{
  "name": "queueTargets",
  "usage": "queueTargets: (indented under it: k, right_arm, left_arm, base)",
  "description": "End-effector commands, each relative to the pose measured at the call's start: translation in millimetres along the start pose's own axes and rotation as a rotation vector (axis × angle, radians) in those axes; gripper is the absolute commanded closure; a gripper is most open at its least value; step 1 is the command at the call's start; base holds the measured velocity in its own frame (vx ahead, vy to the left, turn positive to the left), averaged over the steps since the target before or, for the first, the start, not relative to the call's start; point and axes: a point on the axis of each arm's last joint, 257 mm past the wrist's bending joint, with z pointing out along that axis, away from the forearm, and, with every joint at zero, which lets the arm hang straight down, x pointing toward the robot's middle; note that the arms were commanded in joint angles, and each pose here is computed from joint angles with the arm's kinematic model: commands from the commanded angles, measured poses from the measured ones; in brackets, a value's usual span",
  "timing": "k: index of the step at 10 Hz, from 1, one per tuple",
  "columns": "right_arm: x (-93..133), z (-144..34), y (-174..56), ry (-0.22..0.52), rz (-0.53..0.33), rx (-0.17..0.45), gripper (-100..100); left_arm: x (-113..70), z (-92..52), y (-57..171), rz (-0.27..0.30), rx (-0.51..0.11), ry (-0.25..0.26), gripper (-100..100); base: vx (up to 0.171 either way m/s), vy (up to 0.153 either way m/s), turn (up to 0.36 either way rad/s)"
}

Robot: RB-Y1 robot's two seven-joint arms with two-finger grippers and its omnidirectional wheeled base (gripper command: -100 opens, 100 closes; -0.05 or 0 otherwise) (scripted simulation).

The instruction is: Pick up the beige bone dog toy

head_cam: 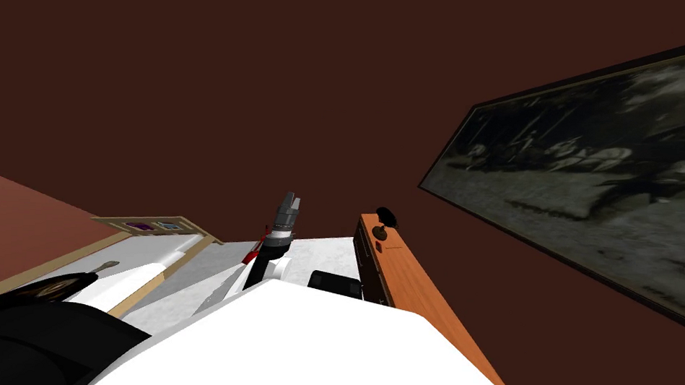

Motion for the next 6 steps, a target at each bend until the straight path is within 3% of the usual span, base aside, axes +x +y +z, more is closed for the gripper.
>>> queueTargets:
  k: [1,2,6]
  right_arm:
    - [0,0.0,0,0.000,0.000,0.000,0]
    - [-5,6.5,6,0.007,0.022,0.002,-100]
    - [-17,20.3,17,0.024,0.069,0.008,-100]
  left_arm:
    - [0.0,0.0,0,0.000,0.000,0.000,0]
    - [0.0,0.0,0,0.000,0.000,0.000,0]
    - [0.0,0.1,0,0.000,0.000,0.000,0]
  base:
    - [-0.002,-0.005,0.002]
    - [-0.058,-0.017,0.170]
    - [-0.111,-0.035,0.137]
